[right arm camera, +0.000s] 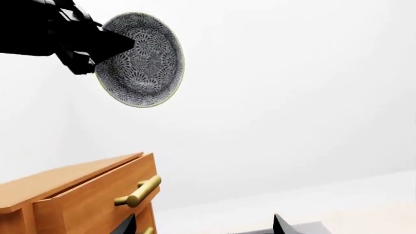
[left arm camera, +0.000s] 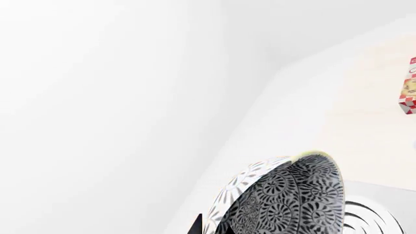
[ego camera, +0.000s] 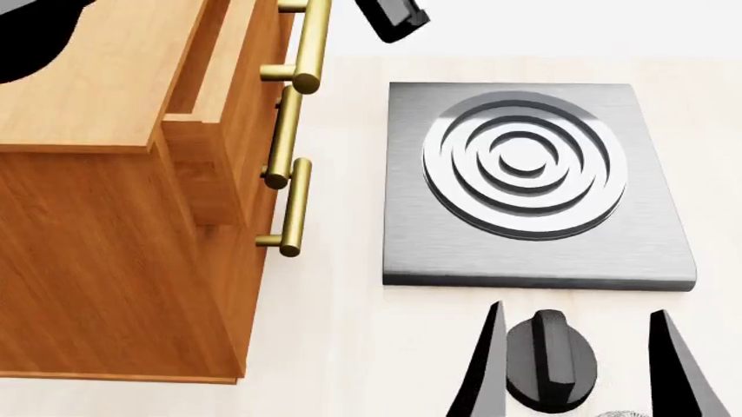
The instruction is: Pick the akita bowl on the wooden cabinet and place it on the plate.
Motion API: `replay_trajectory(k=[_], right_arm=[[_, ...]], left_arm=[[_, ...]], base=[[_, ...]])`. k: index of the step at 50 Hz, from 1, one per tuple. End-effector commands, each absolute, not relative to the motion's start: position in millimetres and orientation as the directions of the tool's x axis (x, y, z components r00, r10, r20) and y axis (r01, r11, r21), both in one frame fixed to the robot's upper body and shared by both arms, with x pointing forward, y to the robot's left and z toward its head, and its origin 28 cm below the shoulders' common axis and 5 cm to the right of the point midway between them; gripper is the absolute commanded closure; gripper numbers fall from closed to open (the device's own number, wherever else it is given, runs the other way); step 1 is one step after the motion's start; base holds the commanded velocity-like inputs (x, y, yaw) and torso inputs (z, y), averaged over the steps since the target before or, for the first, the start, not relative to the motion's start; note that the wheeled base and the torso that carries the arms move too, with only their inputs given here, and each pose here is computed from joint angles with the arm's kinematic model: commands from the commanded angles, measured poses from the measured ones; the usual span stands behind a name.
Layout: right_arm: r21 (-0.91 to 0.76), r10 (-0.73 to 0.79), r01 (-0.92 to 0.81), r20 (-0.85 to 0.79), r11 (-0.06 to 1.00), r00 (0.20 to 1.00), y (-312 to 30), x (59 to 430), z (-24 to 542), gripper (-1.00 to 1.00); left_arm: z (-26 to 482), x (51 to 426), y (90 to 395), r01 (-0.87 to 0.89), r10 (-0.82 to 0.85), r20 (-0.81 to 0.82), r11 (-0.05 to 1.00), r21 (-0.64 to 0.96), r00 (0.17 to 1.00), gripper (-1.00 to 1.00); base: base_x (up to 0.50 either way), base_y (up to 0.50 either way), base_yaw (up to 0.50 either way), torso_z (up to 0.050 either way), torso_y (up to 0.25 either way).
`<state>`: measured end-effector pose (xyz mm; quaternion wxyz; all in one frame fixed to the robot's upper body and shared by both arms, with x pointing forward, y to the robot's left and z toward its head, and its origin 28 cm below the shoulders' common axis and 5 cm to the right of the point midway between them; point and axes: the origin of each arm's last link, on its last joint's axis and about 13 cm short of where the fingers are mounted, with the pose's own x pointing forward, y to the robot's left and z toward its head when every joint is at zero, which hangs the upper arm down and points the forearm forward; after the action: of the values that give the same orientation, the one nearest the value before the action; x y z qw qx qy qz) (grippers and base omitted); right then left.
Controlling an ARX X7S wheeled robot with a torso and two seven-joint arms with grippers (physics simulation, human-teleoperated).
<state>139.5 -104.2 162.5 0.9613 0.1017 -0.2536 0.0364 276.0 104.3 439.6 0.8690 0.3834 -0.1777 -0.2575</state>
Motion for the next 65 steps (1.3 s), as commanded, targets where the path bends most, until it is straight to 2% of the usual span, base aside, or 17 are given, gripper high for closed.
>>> replay_trajectory(k=[1, 17, 22, 65], right_arm=[[0.179, 0.011, -0.117, 0.504, 0.977, 0.864, -105.6, 137.5, 164.9, -1.00], [0.179, 0.011, -0.118, 0.508, 0.977, 0.862, -105.8, 136.9, 166.2, -1.00], [0.179, 0.010, -0.117, 0.507, 0.977, 0.862, -106.0, 137.6, 165.9, -1.00], [0.178, 0.011, -0.116, 0.503, 0.977, 0.864, -105.9, 138.2, 164.4, -1.00]], left_arm=[[425.9, 273.6, 103.4, 0.319, -0.604, 0.112, 0.559, 0.765, 0.789, 1.00], [405.3, 286.2, 102.0, 0.371, -0.621, 0.064, 0.544, 0.753, 0.781, 1.00], [401.7, 287.9, 106.7, 0.468, -0.693, 0.023, 0.511, 0.721, 0.721, 1.00], [350.8, 297.0, 112.0, 0.545, -0.739, -0.046, 0.452, 0.706, 0.672, 1.00]], base=[[0.00, 0.00, 0.00, 0.000, 0.000], [0.00, 0.00, 0.00, 0.000, 0.001], [0.00, 0.00, 0.00, 0.000, 0.000], [0.00, 0.00, 0.00, 0.000, 0.000]])
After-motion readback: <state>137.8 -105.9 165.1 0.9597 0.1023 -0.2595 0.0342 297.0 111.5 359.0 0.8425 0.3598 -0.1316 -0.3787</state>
